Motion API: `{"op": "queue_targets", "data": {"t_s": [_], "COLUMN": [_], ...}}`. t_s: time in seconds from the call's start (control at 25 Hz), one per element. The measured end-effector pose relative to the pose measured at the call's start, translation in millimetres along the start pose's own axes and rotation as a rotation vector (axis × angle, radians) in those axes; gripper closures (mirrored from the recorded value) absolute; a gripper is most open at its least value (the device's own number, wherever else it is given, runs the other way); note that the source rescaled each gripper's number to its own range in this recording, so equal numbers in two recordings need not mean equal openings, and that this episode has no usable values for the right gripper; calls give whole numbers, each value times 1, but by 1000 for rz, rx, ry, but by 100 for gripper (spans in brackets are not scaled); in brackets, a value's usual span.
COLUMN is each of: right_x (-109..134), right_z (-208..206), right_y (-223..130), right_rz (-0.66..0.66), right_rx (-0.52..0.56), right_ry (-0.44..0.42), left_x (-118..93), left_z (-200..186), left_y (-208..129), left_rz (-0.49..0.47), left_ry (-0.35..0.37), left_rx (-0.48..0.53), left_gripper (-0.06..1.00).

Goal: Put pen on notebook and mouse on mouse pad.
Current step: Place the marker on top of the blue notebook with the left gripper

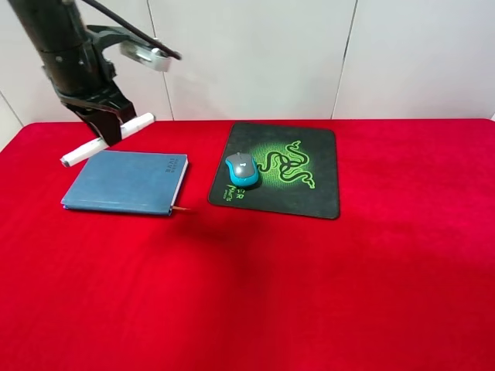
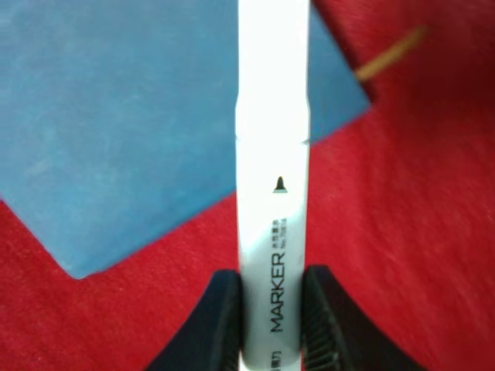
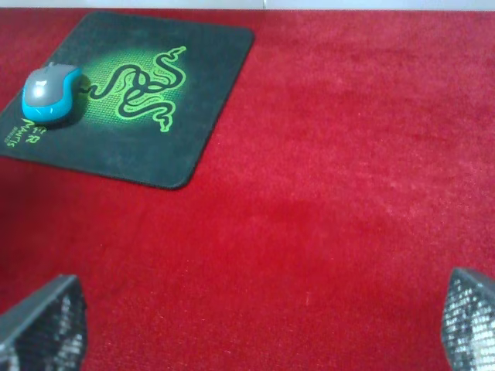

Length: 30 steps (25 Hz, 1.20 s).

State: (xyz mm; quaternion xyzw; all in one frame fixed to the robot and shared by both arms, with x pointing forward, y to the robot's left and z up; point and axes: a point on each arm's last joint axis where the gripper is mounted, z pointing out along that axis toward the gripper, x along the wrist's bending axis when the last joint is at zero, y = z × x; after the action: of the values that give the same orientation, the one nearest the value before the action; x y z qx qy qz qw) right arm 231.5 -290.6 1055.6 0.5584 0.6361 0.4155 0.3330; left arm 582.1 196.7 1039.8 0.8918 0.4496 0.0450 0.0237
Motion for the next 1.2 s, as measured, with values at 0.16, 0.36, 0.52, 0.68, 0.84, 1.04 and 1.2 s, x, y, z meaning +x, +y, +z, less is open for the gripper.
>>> {"op": "queue_targets", "data": {"t_s": [0.16, 0.36, 0.52, 0.68, 0.84, 1.04, 1.2], "right_x": [0, 0, 0, 0, 0, 0, 0], "right_z": [0, 0, 0, 0, 0, 0, 0], "right_y": [0, 0, 0, 0, 0, 0, 0], "right_rz": [0, 0, 0, 0, 0, 0, 0], "right_rx": [0, 0, 0, 0, 0, 0, 0], "right_ry": [0, 0, 0, 0, 0, 0, 0], "left_x": [23, 41, 44, 46, 46, 47, 47], "left_z": [16, 40, 58, 74, 91, 103, 112], "left_y": [-1, 2, 8, 12, 14, 17, 17], "left_rz": [-62, -127, -138, -143, -157, -173, -175], "left_ry": [3, 4, 3, -2, -13, -15, -16], "left_rx": [3, 5, 3, 13, 38, 39, 43], "left_gripper": [94, 94, 94, 94, 94, 94, 94]}}
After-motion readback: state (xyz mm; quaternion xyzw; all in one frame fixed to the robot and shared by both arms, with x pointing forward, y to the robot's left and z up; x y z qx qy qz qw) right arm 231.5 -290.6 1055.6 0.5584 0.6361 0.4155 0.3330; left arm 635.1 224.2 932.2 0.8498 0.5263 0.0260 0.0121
